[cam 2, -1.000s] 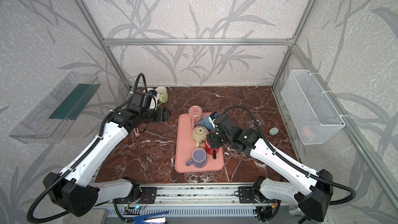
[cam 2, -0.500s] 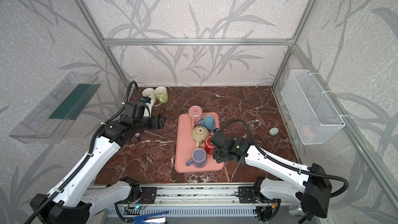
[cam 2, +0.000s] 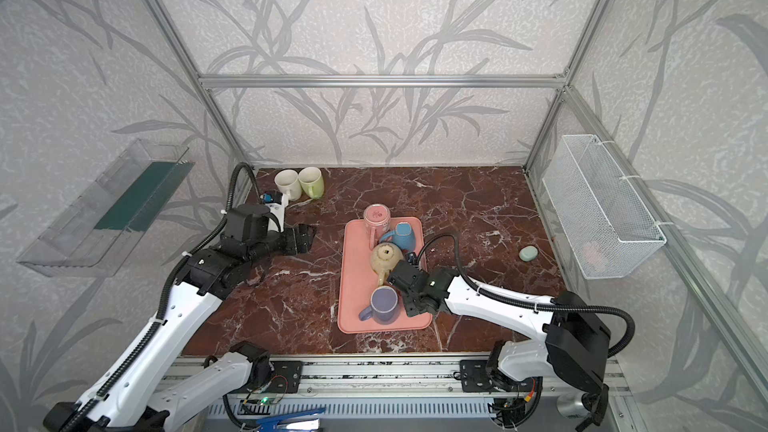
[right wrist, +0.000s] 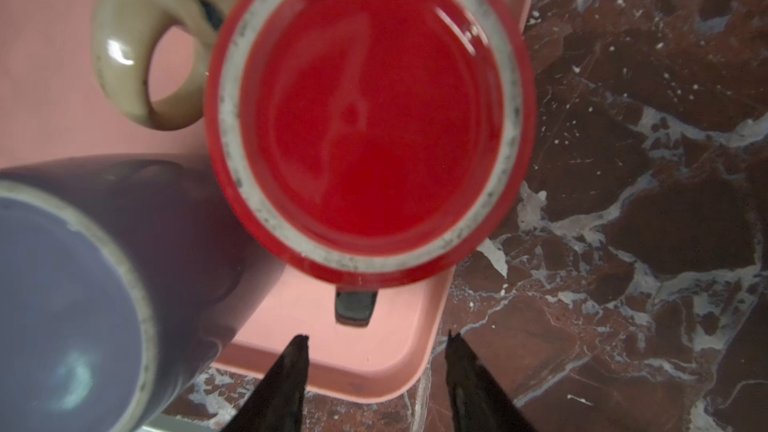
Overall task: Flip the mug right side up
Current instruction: 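Lower the right gripper onto the upside-down red mug's base and close it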
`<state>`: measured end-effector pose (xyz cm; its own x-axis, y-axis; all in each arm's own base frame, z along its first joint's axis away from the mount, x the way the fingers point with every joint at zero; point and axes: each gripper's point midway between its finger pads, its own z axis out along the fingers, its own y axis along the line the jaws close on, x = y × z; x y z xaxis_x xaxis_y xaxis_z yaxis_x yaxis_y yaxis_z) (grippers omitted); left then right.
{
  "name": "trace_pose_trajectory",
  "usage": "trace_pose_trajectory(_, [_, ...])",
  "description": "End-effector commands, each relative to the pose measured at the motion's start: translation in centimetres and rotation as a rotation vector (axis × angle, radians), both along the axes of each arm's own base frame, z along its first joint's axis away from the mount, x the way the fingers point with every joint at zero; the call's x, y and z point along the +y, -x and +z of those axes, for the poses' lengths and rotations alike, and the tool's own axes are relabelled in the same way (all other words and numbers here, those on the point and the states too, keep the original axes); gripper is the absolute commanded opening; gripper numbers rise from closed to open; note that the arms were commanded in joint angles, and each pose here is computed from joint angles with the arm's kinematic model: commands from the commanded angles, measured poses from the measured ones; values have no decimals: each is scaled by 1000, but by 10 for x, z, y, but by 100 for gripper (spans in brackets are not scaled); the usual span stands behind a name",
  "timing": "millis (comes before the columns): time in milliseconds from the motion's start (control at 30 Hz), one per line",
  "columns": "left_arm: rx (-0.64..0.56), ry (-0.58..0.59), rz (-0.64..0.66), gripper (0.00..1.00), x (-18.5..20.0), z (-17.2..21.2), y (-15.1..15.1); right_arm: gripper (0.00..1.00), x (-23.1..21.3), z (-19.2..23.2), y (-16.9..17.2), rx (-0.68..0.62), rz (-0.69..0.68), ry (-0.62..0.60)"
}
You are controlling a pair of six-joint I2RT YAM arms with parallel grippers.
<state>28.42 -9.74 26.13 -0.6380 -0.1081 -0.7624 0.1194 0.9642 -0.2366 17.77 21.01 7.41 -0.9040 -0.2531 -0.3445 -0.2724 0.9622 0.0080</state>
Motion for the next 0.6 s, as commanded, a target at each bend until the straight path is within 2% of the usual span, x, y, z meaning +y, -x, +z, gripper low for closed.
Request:
trace_pose_trajectory(0, [-25,10,-7,88,0,6,4,52,11,9,-11,-41,-23,-13])
trace_pose_trajectory(567, [-19,26,-28,87,-5,4,4,38,16,-4,-30,-18,-34,70])
